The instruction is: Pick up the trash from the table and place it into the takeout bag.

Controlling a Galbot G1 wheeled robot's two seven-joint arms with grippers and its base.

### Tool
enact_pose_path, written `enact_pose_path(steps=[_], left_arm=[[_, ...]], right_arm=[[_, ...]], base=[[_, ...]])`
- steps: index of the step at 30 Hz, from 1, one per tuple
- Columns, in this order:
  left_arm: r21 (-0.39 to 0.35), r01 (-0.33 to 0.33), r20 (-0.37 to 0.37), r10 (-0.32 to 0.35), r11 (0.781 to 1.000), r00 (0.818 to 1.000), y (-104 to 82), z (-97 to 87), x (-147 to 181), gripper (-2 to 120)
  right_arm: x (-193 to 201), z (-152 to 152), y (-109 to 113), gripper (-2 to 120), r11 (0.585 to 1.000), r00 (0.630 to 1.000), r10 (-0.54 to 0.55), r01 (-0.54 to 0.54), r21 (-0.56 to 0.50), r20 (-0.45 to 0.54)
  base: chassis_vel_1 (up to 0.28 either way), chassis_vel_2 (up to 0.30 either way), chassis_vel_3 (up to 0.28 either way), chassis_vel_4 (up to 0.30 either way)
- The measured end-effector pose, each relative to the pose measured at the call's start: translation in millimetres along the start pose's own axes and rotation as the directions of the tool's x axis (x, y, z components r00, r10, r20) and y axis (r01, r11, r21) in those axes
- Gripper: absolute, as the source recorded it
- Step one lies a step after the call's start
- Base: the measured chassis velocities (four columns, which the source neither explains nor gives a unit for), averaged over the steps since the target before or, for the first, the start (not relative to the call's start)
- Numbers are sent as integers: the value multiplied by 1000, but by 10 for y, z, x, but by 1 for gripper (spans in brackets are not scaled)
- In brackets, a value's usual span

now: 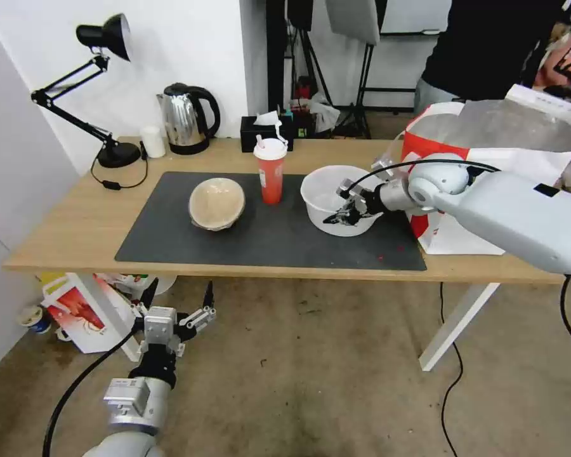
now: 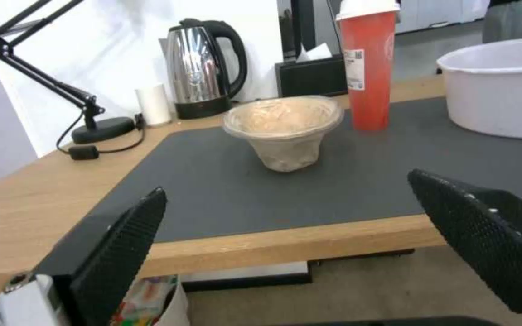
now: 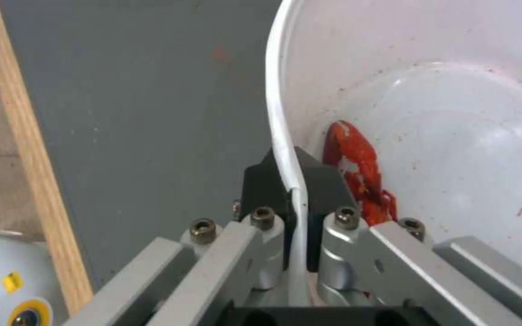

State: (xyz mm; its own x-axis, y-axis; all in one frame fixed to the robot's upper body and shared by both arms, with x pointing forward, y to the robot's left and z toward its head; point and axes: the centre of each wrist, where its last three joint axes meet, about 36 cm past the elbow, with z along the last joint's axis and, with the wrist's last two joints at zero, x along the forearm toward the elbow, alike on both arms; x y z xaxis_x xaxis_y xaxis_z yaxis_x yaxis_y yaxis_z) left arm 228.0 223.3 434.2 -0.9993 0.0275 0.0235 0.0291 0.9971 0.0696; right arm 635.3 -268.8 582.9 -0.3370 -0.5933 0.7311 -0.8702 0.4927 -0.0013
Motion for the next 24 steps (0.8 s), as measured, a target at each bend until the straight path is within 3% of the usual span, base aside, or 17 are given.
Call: enact_pose_path(steps=[6,11,24], left_arm=[[0,0,0,0,1000,1000,0,0,0,100],[0,0,0,0,1000,1000,0,0,0,100],[0,0,0,0,1000,1000,0,0,0,100]], right_arm=[[110,-143,25,0,999,998,-33,32,14,51],[323,-262,-125,0,989,986,-114,101,111,123],[667,-422,-52,0,985,982,-51,19,174,181]], base=[[0,0,0,0],[0,0,0,0],[0,0,0,0]])
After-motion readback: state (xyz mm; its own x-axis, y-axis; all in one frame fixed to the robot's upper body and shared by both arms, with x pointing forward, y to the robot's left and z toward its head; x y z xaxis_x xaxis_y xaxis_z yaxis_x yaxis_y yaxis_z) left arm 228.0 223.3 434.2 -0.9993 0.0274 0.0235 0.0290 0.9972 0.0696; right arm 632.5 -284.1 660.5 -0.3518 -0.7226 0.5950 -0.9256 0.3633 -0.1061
